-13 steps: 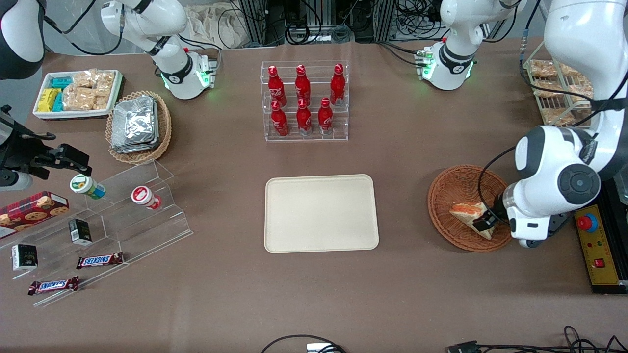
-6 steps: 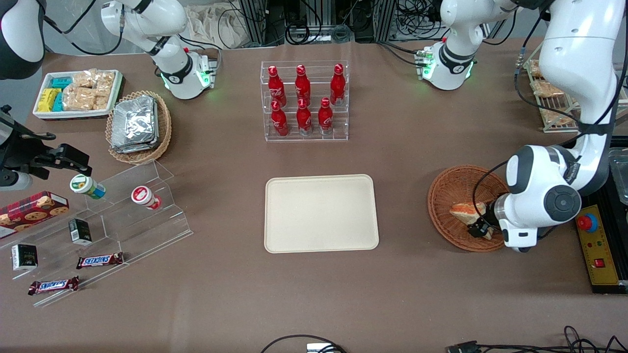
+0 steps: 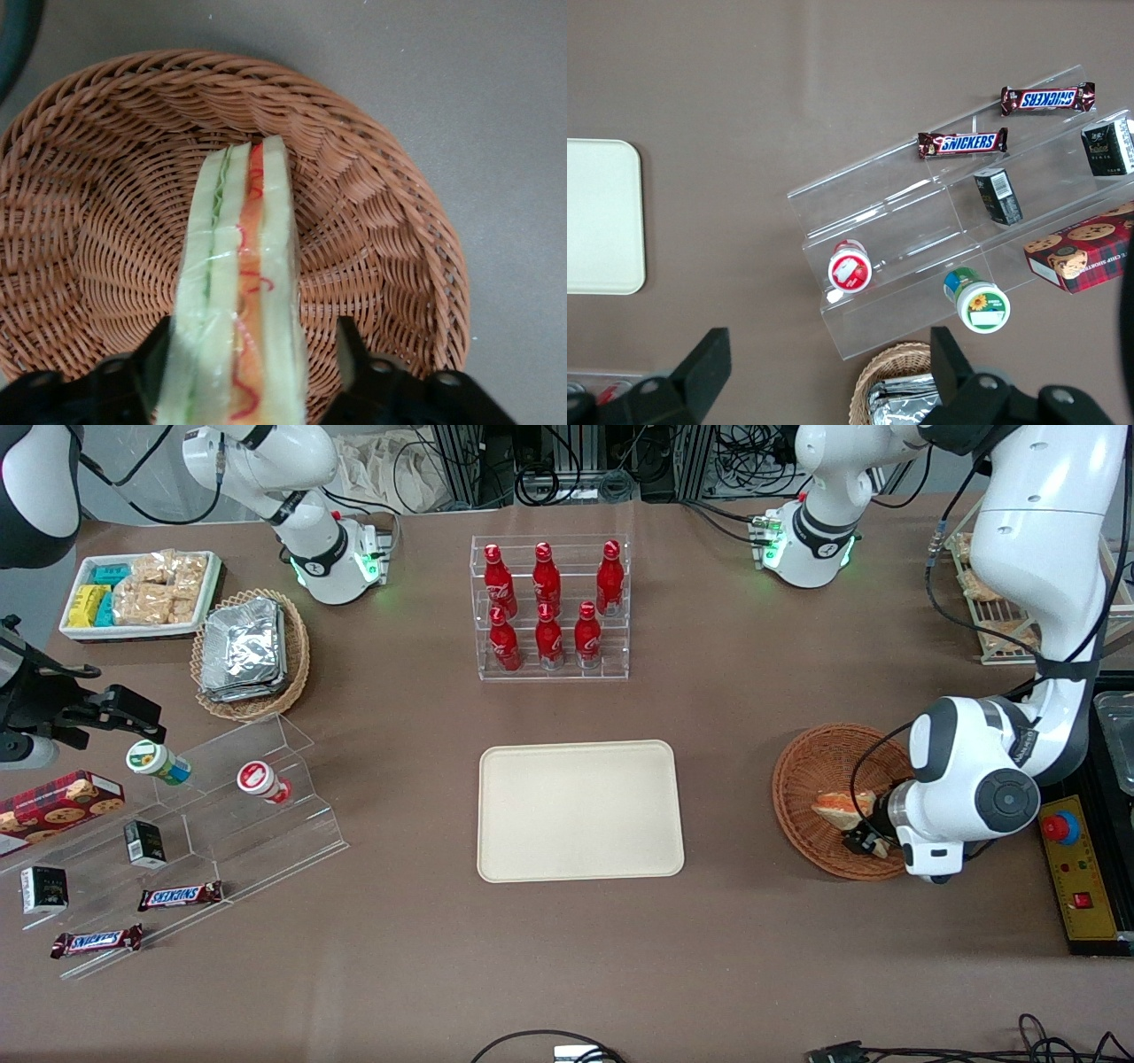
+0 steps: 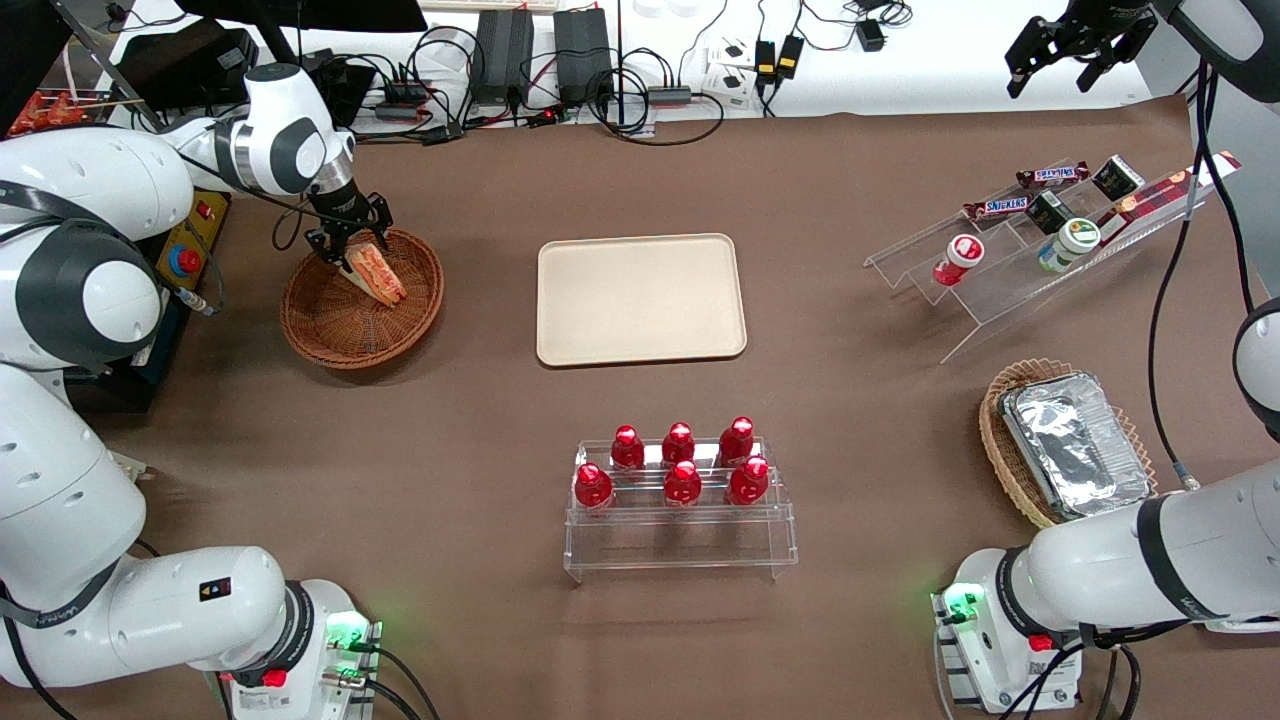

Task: Place sandwich from basket to tray
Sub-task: 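Close the left gripper on the wrapped sandwich and lift it, then carry the held sandwich from the basket over the cream tray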

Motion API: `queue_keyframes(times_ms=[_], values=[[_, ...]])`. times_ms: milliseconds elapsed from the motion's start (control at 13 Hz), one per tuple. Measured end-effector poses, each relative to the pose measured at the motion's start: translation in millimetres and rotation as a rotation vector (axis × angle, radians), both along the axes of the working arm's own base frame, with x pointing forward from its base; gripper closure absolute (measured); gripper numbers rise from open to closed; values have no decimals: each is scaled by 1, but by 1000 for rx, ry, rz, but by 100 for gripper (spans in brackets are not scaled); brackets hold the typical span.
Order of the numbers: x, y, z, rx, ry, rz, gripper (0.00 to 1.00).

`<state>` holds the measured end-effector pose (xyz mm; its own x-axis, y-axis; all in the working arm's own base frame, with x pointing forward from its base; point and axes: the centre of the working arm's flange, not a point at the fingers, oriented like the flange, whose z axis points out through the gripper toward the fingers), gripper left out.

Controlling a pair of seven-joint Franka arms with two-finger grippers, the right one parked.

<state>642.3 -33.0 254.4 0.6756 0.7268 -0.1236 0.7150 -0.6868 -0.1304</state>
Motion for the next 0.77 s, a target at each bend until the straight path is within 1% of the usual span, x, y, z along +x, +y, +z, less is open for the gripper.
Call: queue_keyframes(times_ms=[154,231,385,538,615,692,769], values=[[1,0,4,2,-3,4,53],[1,1,8,5,-2,4,62],[3,2,22,11,-4,4,68],[5,-1,45,16,-18,-3,70],[6,-4,60,18,-24,-18,75],[6,-11,78,17,-22,-48,80],[6,-22,98,13,-14,-87,82]])
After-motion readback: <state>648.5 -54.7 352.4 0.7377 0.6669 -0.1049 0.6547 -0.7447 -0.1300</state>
